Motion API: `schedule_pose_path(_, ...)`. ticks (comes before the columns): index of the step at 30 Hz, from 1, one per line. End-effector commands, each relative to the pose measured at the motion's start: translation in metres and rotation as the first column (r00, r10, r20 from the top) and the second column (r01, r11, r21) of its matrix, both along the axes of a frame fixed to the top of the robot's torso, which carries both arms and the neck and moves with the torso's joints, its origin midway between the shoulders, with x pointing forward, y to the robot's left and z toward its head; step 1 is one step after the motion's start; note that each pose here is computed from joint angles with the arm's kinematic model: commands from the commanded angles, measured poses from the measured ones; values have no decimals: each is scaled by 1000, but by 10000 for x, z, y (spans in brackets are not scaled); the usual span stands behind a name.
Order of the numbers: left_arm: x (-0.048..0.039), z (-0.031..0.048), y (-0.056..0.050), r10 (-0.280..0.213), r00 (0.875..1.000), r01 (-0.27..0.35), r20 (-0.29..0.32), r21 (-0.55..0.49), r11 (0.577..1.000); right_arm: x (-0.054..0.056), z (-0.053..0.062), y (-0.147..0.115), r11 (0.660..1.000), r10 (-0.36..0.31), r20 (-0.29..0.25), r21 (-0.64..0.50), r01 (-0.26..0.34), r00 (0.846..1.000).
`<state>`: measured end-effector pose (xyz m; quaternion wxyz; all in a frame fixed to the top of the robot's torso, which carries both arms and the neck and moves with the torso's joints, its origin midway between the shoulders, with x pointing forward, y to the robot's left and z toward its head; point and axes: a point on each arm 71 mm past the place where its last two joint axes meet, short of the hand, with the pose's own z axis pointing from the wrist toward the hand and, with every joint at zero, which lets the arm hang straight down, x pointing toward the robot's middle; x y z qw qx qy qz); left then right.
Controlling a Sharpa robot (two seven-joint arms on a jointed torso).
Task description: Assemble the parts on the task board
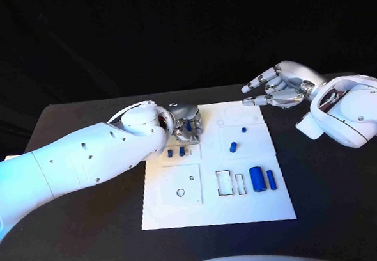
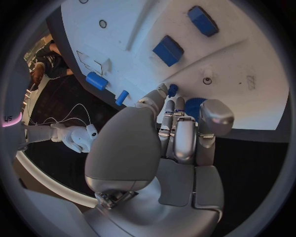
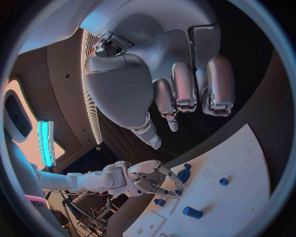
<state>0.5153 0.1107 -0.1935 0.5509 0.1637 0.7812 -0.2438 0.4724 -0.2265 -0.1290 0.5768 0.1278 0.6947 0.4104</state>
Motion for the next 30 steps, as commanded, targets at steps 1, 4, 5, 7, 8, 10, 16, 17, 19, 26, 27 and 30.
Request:
schedule_pose_path(1, -5, -42, -9, -2, 1000, 4, -30, 60, 998, -6, -6, 17, 1000, 16, -4, -4, -16, 1000)
schedule_pose_path(4, 1, -52, -5, 4, 999, -1, -39, 73, 997, -6, -7, 17, 1000, 16, -4, -4, -16, 1000)
schedule_pose_path(5, 3, -56, -4, 6, 999, -3, -41, 77, 997, -6, -7, 17, 1000, 16, -4, -4, -16, 1000)
schedule_pose_path(7, 6, -61, 0, 8, 999, -5, -45, 84, 996, -6, -7, 17, 1000, 16, -4, -4, -16, 1000)
schedule_pose_path(8, 7, -64, 0, 9, 999, -5, -47, 87, 996, -6, -7, 17, 1000, 16, -4, -4, -16, 1000)
schedule_pose_path(10, 8, -68, 0, 10, 999, -6, -50, 92, 996, -6, -7, 18, 1000, 16, -4, -4, -16, 1000)
schedule_pose_path(16, 5, -73, -12, 9, 998, -3, -56, 99, 995, -6, -7, 19, 1000, 17, -5, -4, -17, 1000)
schedule_pose_path(17, 4, -72, -16, 7, 998, -2, -56, 98, 995, -6, -7, 19, 1000, 17, -5, -4, -17, 1000)
schedule_pose_path(19, 2, -70, -22, 4, 998, 1, -55, 95, 995, -6, -7, 19, 1000, 17, -4, -4, -17, 1000)
schedule_pose_path(26, 6, -44, -43, -4, 999, 6, -32, 60, 998, -9, -6, 22, 1000, 18, -4, -4, -18, 1000)
schedule_pose_path(27, 8, -39, -43, -4, 1000, 5, -27, 54, 999, -9, -6, 23, 1000, 18, -4, -4, -18, 1000)
schedule_pose_path(30, 18, -19, -37, 0, 1000, 0, -6, 31, 1000, -9, -6, 24, 1000, 18, -5, -2, -18, 1000)
